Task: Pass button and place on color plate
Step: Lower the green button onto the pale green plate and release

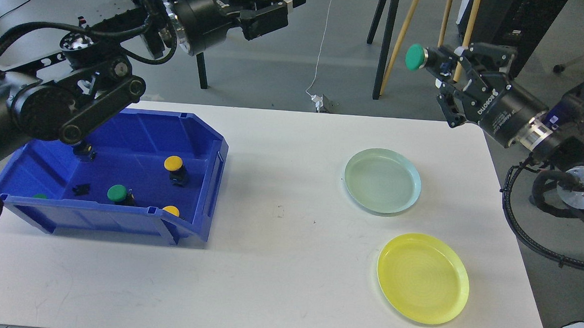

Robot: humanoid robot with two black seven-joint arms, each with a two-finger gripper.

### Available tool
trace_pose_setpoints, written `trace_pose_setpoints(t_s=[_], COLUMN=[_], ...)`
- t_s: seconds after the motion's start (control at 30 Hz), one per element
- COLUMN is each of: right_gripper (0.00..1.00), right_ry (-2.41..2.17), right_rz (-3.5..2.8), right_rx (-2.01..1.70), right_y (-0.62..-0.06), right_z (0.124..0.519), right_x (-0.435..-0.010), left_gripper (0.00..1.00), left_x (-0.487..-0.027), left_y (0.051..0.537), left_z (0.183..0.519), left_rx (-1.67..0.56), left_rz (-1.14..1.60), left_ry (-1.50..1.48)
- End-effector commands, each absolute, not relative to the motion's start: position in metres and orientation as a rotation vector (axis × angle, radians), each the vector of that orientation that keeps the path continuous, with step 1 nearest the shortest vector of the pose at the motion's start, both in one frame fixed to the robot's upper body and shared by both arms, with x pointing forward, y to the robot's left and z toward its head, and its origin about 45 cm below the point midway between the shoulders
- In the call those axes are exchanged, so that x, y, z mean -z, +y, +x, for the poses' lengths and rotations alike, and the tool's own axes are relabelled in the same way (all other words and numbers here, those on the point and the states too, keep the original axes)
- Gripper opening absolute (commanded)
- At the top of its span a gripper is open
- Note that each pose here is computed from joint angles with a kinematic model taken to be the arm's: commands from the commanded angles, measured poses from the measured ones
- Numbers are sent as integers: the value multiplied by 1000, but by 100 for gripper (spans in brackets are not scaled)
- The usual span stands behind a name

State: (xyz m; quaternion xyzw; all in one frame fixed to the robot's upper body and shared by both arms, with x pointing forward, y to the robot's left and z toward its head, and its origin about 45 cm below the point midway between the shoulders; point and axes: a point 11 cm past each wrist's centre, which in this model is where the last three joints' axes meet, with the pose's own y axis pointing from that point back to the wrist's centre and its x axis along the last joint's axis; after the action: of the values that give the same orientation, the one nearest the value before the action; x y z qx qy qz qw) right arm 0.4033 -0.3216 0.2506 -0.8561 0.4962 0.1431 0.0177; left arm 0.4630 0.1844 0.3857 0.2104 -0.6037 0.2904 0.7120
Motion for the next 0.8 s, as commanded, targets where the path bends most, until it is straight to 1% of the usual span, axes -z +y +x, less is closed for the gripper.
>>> trace_pose_setpoints(t_s=[0.0, 0.2, 0.37, 0.4, 0.47, 0.57, 0.63, 0.77], right_gripper=[16, 18, 19, 20, 26, 42, 50, 63], right_ry=[1678, 1751, 1747, 1745, 1744, 1776, 1784, 1761], right_rz=[-2687, -2782, -2827, -2843, -2871, -2877, -2875, -2885], right_rx=[-522, -674, -744, -741, -730, -737, -744, -731], right_y=[-342, -330, -312, -308, -300, -296, -292, -284], right_z=[398, 388, 382, 382, 383, 386, 388, 392], right_x=[-209, -144, -114, -110, -104, -93, -89, -91], left_gripper=[99, 99, 99, 99, 99, 99, 99, 99], left_x=[-393, -399, -401, -400, -399, -396, -396, -391], left_y=[199, 201, 199, 199, 199, 206, 208, 218], left_z=[464, 465, 462, 461, 461, 461, 461, 460], left_rx=[-693, -725, -706, -701, -700, -705, -705, -710], left_rz=[445, 413, 386, 383, 382, 398, 399, 416], left_ry=[-1294, -1266, -1276, -1276, -1275, -1269, -1270, -1265])
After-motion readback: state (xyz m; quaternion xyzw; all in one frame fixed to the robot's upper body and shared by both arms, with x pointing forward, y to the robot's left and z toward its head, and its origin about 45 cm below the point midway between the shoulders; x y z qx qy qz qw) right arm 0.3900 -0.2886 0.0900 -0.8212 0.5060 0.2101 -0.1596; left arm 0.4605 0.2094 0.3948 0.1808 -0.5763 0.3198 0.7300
